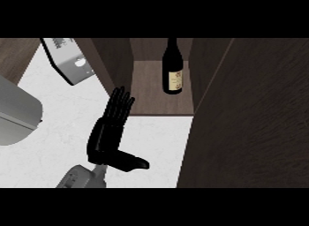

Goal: Pick up the wine, place it into the cabinet and close the cabinet

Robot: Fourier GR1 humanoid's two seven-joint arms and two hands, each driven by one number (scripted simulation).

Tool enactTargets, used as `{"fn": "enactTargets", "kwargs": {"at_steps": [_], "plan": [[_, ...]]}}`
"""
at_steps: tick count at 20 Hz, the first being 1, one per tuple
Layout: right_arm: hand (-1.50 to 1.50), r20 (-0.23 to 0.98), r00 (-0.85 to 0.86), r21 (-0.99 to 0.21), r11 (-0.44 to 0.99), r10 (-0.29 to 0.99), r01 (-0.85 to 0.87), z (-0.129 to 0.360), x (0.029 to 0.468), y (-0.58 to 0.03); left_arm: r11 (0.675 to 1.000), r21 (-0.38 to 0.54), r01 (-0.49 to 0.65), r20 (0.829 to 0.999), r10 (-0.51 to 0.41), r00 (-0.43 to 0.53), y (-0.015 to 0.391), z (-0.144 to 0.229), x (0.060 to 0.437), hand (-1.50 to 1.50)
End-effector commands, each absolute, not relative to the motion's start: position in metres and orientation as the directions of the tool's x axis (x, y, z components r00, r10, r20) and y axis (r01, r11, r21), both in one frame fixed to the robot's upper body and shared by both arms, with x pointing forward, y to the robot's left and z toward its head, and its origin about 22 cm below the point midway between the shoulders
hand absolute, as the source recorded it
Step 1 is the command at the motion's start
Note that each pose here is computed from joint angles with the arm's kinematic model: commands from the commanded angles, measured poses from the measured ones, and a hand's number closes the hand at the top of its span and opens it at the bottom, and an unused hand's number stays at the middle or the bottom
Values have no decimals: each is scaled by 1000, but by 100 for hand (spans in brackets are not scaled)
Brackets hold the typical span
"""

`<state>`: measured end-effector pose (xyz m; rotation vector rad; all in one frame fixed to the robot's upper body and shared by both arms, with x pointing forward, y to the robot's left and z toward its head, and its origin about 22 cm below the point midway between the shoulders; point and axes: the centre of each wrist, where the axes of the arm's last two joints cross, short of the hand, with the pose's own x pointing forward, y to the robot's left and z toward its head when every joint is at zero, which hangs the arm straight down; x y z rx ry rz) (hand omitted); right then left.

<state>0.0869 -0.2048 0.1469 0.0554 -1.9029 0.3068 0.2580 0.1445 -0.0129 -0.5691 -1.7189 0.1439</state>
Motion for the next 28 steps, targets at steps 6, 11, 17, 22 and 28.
{"fn": "enactTargets", "kwargs": {"at_steps": [6,11,17,22,28], "plan": [[-150,948,-316,-107,903,-34,-416,181,61,-201,886,-385,260,881,436,-182,198,-15,227,-150],[150,957,-290,-159,783,-29,-601,190,54,-201,911,-338,237,892,390,-228,241,-9,233,-150],[150,960,-275,-139,752,-58,-644,191,50,-196,929,-309,203,902,354,-246,279,-6,218,-150],[150,952,-297,-151,739,-69,-656,191,49,-190,931,-316,185,897,357,-260,310,8,226,-150],[150,948,-307,-155,733,-76,-662,189,53,-185,933,-300,199,902,345,-260,338,13,218,-150]]}}
